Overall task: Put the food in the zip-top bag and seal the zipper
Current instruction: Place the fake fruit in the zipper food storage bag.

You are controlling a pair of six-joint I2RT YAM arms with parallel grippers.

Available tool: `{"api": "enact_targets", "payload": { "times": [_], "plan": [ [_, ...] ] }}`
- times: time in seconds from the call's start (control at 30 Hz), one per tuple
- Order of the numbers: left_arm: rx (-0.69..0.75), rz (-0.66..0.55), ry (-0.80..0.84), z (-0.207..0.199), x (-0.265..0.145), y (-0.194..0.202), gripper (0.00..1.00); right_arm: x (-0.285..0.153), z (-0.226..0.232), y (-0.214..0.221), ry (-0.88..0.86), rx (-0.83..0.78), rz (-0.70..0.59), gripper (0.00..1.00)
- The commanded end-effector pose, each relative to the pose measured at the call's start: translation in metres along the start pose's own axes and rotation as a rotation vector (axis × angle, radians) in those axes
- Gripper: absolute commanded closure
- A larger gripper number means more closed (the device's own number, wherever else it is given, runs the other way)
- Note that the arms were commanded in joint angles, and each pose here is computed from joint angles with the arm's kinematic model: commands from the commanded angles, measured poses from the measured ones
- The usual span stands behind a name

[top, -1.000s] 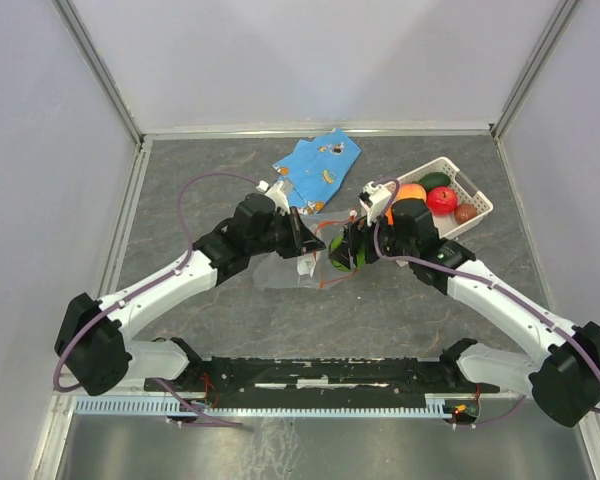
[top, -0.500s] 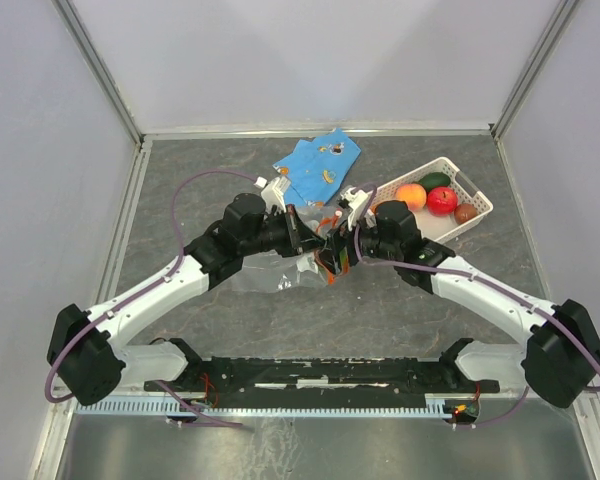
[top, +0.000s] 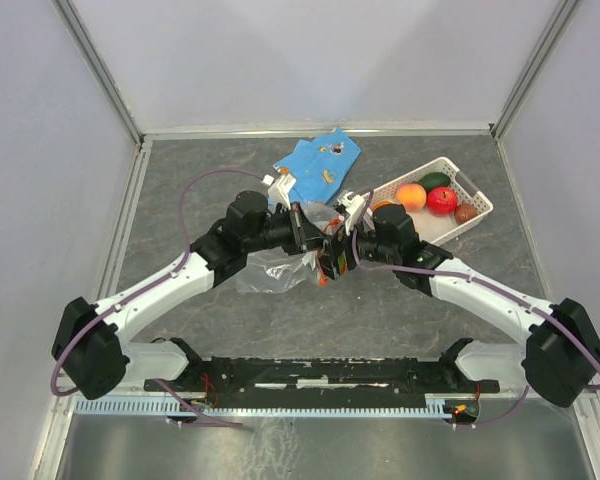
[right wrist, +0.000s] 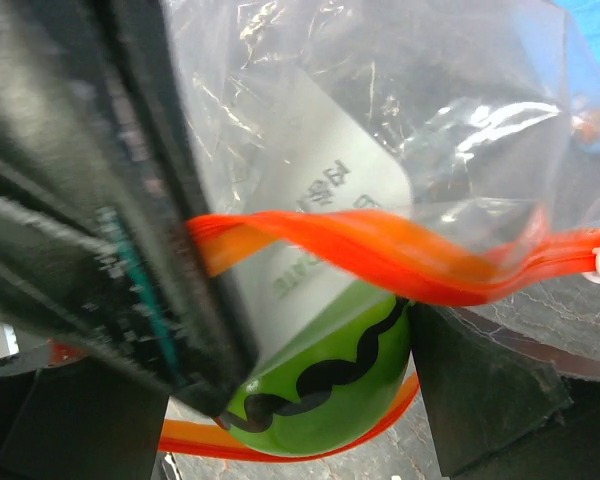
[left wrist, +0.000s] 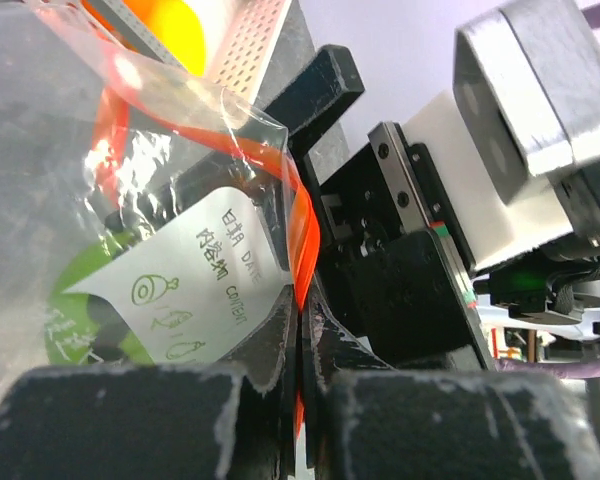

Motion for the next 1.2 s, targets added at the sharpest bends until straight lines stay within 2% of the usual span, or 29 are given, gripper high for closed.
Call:
{"api": "enact_targets", "payload": {
  "times": [0.0,0.23,0.4,0.53,0.67,0.8,0.97,1.17],
  "plan": [
    [-0.017,0.047,0.131,-0.032,0.009,-0.001,0.97,-0.015,0.017,-0.031,-0.056,-0.126,-0.153,0.08],
    [0.027,0.064,0.045,-0.019,0.013,-0.001,0.97,-0.044,0.025,-0.036,-0.041,-0.262,-0.242,0.08],
    [0.021,0.162,0.133,-0.034,0.015,0.012,0.97,-0.041,0.021,-0.036,-0.031,-0.331,-0.261,0.08],
    [0.018,0.205,0.16,-0.04,0.016,0.02,0.97,-0.029,0.011,-0.029,-0.004,-0.326,-0.216,0.08],
    [0.002,0.185,0.162,-0.041,0.01,0.02,0.97,-0.027,-0.009,-0.016,0.099,-0.305,-0.161,0.0],
    [-0.007,0.156,0.14,-0.036,0.005,0.02,0.97,-0.032,-0.012,-0.017,0.131,-0.254,-0.13,0.01],
    [-0.018,0.141,0.083,-0.022,0.006,0.022,0.97,-0.034,0.0,-0.025,0.071,-0.201,-0.101,0.01],
    [-0.013,0.041,-0.144,0.014,0.002,0.003,0.97,-0.071,0.013,-0.063,0.098,-0.205,-0.164,0.01]
  ]
}}
Point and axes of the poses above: each gripper's point midway between its finger pads, its own x axis out along the fingers, its own z axis along the line the jaws close on, y = z × x, the point moved 1 cm from there along -x, back along the fingers, and after that the axes turned 9 degrees about -x, right-handed, at the moved point
